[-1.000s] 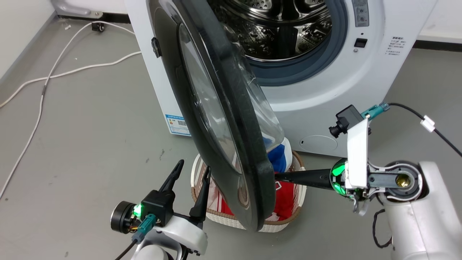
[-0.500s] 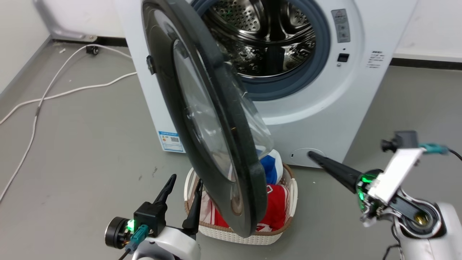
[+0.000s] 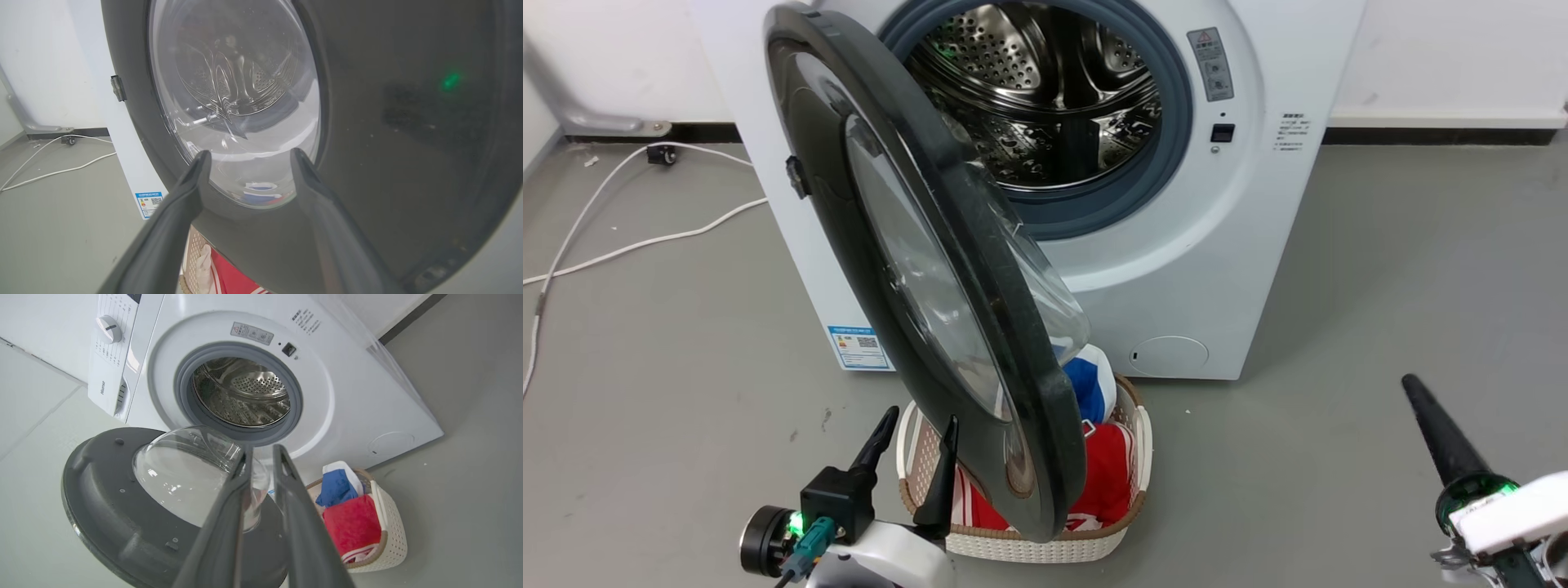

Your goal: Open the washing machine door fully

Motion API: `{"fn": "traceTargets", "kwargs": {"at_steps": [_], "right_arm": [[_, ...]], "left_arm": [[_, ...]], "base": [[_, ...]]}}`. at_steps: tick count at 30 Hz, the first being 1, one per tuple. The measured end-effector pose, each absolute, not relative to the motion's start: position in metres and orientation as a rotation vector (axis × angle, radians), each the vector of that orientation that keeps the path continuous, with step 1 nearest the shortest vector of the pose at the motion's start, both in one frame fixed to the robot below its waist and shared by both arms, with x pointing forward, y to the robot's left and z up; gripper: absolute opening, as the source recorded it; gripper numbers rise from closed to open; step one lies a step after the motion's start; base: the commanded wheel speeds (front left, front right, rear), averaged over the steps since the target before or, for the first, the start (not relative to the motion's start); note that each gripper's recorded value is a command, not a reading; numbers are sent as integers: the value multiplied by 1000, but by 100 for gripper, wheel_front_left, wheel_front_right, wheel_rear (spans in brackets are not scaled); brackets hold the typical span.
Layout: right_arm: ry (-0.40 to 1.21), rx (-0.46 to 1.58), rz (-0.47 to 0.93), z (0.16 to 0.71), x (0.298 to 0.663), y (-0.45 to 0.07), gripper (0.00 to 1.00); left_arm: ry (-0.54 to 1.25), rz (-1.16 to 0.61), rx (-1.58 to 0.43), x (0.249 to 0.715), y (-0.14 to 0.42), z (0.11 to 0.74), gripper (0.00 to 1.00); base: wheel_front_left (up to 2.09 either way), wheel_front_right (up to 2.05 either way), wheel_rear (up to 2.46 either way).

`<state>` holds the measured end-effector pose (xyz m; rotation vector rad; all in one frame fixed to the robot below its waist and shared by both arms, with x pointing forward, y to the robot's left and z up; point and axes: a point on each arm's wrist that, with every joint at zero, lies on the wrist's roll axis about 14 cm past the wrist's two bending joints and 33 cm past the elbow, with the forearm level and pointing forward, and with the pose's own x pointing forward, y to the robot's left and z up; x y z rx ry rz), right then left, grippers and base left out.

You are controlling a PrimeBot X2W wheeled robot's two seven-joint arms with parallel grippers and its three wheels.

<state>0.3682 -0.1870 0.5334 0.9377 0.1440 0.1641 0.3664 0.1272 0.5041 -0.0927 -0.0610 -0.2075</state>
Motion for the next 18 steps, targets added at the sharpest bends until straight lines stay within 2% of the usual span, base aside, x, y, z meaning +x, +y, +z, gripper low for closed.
{"fn": "traceTargets", "kwargs": {"at_steps": [5, 10, 13, 18], "right_arm": [[-31, 647, 60, 557, 361, -212, 100], [-186, 349, 39, 589, 359, -218, 100], [-237, 210, 48, 601, 358, -214, 100], [-236, 91, 73, 597, 356, -201, 100]], "left_arm": [[-56, -204, -91, 370, 128, 502, 100], [-54, -184, -91, 371, 132, 502, 100], [-56, -169, -91, 372, 136, 502, 100], [-63, -149, -91, 372, 141, 505, 100]], "base": [[0, 0, 0], [0, 0, 0], [0, 0, 0], [0, 0, 0]]}}
